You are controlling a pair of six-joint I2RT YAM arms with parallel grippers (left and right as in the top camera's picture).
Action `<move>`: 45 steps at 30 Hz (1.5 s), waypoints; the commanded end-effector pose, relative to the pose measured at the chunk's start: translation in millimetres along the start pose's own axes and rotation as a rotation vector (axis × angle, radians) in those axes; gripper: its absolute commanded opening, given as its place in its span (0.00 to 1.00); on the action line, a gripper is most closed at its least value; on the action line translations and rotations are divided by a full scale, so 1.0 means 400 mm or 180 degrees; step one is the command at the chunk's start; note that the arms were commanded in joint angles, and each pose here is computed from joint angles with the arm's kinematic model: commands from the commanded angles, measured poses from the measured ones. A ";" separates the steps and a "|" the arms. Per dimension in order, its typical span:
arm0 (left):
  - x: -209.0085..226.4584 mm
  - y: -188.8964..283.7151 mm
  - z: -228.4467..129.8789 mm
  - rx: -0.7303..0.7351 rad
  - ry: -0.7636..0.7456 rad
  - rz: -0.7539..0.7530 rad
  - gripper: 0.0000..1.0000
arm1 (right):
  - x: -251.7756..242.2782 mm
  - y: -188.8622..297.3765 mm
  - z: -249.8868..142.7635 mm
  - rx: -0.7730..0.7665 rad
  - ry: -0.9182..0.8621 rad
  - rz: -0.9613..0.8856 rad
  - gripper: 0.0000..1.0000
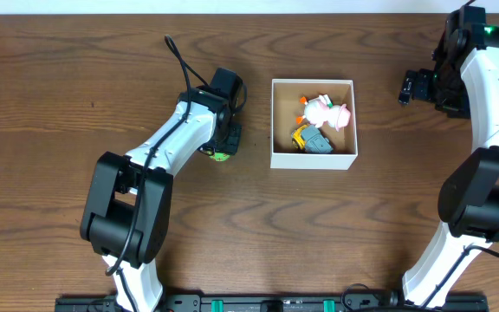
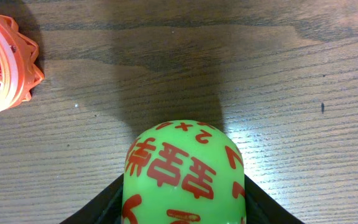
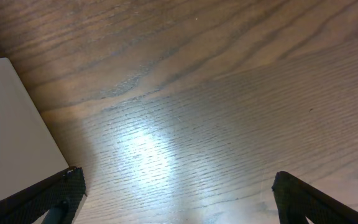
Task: Pack container
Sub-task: 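Lower the left gripper and grasp the green numbered ball, then carry the green ball into the white box and release it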
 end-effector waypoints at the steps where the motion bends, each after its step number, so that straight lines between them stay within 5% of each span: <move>1: 0.005 0.010 -0.006 0.0003 0.0003 0.0015 0.47 | -0.008 0.007 0.001 -0.0022 -0.0052 -0.0006 0.99; 15: -0.007 0.167 0.025 -0.0493 -0.0036 0.0016 0.43 | -0.008 0.007 0.001 -0.0022 -0.0052 -0.0006 0.99; 32: -0.385 0.396 0.115 -0.1815 -0.1036 -0.0445 0.43 | -0.008 0.007 0.001 -0.0022 -0.0053 -0.0006 0.99; 43: -0.412 0.404 0.154 -0.2035 -0.1050 -0.0492 0.45 | -0.008 0.007 0.001 -0.0021 -0.0053 -0.0006 0.99; 45: -0.414 0.391 0.155 -0.2001 -0.1055 -0.0488 0.52 | -0.008 0.007 0.001 -0.0021 -0.0052 -0.0006 0.99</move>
Point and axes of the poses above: each gripper's point midway between its finger pads, its own y axis back along the fingers, its own x axis along the line the jaws close on, z = x × y, the point moved 1 cm from there along y, back along the fingers, and after that the axes turned 13 degrees about -y, right-handed, at the moved point
